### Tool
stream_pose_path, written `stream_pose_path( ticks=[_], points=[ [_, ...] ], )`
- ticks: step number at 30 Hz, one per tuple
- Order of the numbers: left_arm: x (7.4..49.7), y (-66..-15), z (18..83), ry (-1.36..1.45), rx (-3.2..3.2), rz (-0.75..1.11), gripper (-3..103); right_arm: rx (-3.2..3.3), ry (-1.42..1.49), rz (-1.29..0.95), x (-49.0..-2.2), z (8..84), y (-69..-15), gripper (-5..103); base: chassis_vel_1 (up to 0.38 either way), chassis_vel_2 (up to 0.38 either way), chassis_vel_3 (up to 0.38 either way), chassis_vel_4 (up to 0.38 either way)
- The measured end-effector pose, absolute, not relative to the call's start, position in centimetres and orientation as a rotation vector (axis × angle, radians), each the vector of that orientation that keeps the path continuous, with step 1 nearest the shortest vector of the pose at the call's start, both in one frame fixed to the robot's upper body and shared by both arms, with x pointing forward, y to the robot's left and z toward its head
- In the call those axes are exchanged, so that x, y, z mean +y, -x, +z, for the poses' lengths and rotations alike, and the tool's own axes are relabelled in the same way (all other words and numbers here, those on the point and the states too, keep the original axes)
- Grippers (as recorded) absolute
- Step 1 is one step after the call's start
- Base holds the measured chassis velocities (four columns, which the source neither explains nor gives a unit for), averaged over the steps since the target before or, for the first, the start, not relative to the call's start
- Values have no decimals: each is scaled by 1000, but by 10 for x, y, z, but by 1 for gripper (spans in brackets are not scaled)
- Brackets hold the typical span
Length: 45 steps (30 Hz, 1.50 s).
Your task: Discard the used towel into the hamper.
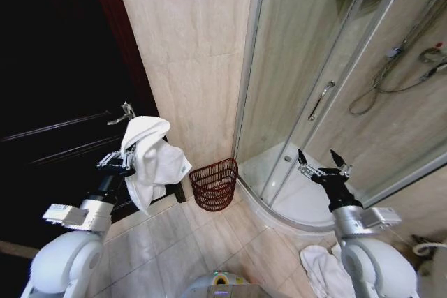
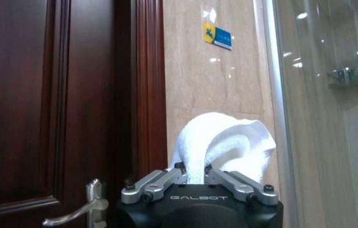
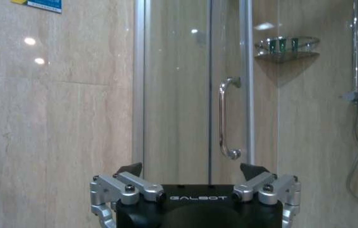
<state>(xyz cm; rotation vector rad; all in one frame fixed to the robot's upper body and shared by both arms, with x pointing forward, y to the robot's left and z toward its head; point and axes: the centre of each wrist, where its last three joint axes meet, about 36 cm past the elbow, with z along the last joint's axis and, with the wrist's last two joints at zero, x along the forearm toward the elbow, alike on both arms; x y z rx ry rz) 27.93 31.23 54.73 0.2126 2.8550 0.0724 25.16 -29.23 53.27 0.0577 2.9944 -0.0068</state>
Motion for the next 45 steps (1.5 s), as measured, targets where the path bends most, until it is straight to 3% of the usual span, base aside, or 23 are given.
stream_pose_path(
  ticks=[19,28,45],
  points=[
    [318,-305,515,-371,2828,48,6,2969,27,-6,-290,530,-253,100,-59,60,55,-54],
    [315,-364,477,-447,2840,-8,6,2958,3,-30,-289,528,-260,100,0,0,0,0],
    [260,-495,430,-691,2851,-55,6,2990,-93,-91,-290,521,-270,100,0,0,0,0]
  ],
)
